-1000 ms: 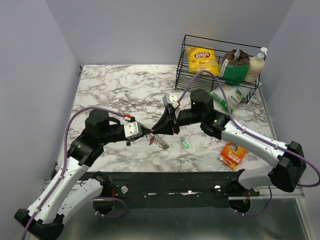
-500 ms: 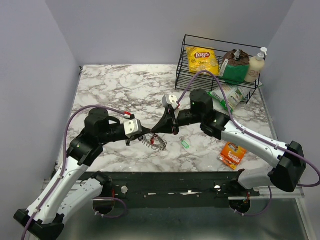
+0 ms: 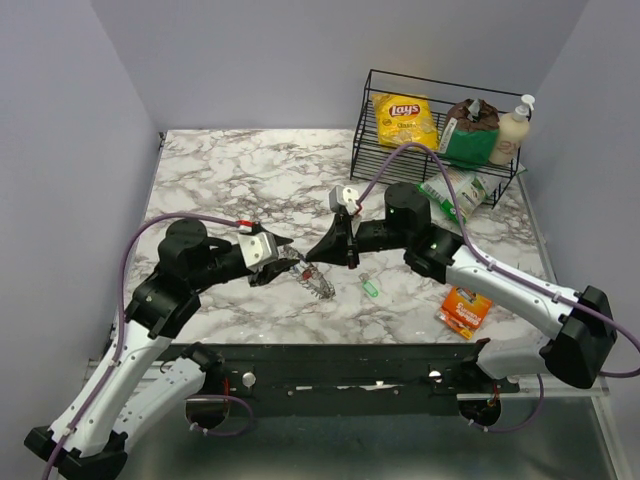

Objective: Put the keys on the keyring

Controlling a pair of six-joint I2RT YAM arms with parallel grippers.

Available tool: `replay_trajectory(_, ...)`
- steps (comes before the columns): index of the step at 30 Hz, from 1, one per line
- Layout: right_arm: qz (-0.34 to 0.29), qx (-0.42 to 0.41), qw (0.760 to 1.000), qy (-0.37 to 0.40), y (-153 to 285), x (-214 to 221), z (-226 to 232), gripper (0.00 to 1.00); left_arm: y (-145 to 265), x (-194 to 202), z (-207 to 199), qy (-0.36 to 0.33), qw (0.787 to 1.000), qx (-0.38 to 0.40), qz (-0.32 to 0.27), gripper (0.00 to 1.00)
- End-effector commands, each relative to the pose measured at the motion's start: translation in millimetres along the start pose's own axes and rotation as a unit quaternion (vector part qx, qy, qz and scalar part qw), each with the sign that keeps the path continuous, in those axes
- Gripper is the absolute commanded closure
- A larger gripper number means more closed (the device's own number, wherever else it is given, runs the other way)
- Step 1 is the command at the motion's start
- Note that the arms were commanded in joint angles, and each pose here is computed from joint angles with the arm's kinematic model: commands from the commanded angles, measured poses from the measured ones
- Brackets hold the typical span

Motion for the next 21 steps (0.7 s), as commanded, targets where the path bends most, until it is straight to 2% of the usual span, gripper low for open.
replay_trajectory(1,-0.044,0.008,0.998,0.032,6,-25,6,0.99,5,-16,15,-0.012,0.999,-0.04,-0.016,0.46)
replay_trajectory(9,-0.119,0.016,0.99,0.079,26,-46,22,0.99,3,-38,9,-0.01,0.998,-0.016,-0.065,0.44)
replay_trajectory(13,-0.163,0.007,0.982,0.098,41,-55,41,0.99,3,-58,-6,-0.032,0.992,0.038,-0.114,0.54)
replay_trajectory(16,-0.188,-0.01,0.976,0.114,51,-63,56,0.99,4,-76,-9,-0.047,0.984,0.051,-0.166,0.55)
replay_trajectory(21,-0.214,-0.052,0.968,0.122,60,-72,79,0.99,3,-91,-19,-0.043,0.972,0.09,-0.215,0.57)
Point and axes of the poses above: each gripper's point midway between its finger pads, its own y axis back along the fingers, its own z axis along the line the jaws close on, x = y × z, the point moved 1 cm from there along y, back along the fingers, and after that the axes turned 10 degrees about -y, right-handed, at the moved point
